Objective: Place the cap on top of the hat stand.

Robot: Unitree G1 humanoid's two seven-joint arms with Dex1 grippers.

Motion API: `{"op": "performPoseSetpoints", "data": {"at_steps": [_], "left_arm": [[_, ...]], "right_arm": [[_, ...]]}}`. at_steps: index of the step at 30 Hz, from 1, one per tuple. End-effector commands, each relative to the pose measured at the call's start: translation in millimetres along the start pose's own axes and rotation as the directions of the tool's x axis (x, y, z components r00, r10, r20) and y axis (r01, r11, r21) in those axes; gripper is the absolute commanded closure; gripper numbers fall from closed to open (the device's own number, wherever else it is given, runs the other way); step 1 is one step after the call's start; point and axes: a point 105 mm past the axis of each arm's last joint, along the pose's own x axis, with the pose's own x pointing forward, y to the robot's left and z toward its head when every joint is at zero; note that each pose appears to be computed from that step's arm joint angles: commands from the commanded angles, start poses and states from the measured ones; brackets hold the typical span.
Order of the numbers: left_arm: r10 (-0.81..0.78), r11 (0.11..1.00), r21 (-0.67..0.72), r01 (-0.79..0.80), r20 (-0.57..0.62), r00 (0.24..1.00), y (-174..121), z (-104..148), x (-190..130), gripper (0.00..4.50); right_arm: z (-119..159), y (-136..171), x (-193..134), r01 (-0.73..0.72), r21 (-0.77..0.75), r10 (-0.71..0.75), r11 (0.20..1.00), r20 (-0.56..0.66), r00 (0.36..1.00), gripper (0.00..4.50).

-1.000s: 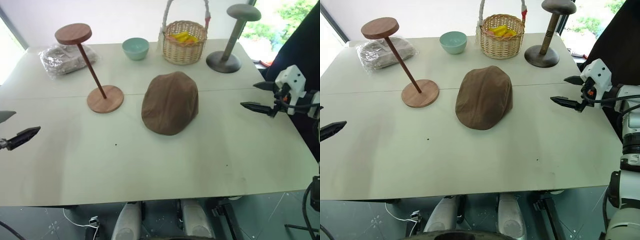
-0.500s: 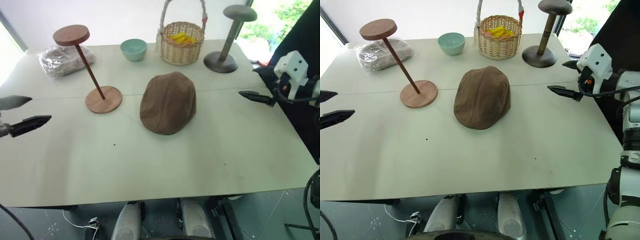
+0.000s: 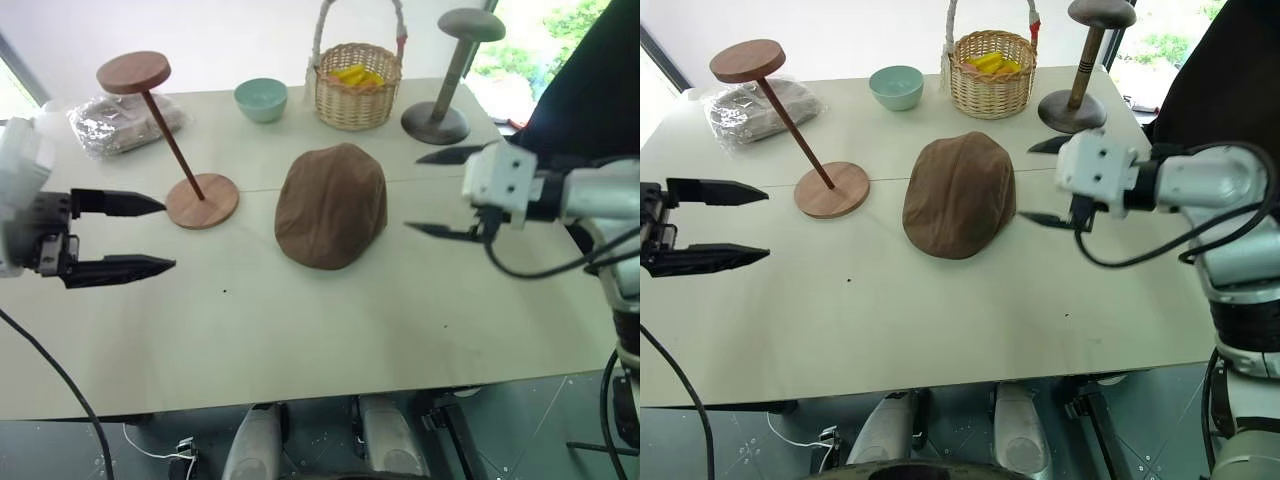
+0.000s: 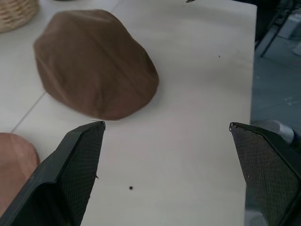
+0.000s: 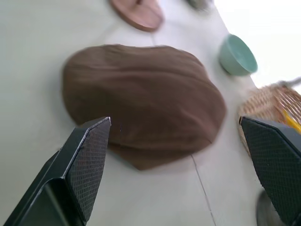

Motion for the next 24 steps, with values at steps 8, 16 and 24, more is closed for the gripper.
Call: {"op": "performPoseSetpoints", "data": {"at_steps": [8, 16, 24], "left_arm": [[-0.104, 0.992, 0.071, 0.106, -0.035, 0.994, 1.9, 2.8, 18.5, 0.06], [-0.092, 0.993, 0.078, 0.093, -0.015, 0.996, 7.2, 3.4, 23.1, 0.06], [-0.071, 0.994, 0.079, 0.072, -0.013, 0.997, 8.0, 4.0, 21.2, 0.06]], "right_arm": [[-5.6, 47.5, 45.2, 0.005, -0.218, -0.010, 0.976, -0.021, 1.000, 0.00], [-15.5, 75.1, 86.6, 0.030, -0.185, -0.029, 0.982, 0.010, 1.000, 0.00], [-27.2, 78.2, 121.0, 0.113, -0.164, -0.121, 0.980, -0.037, 0.992, 0.00]]}}
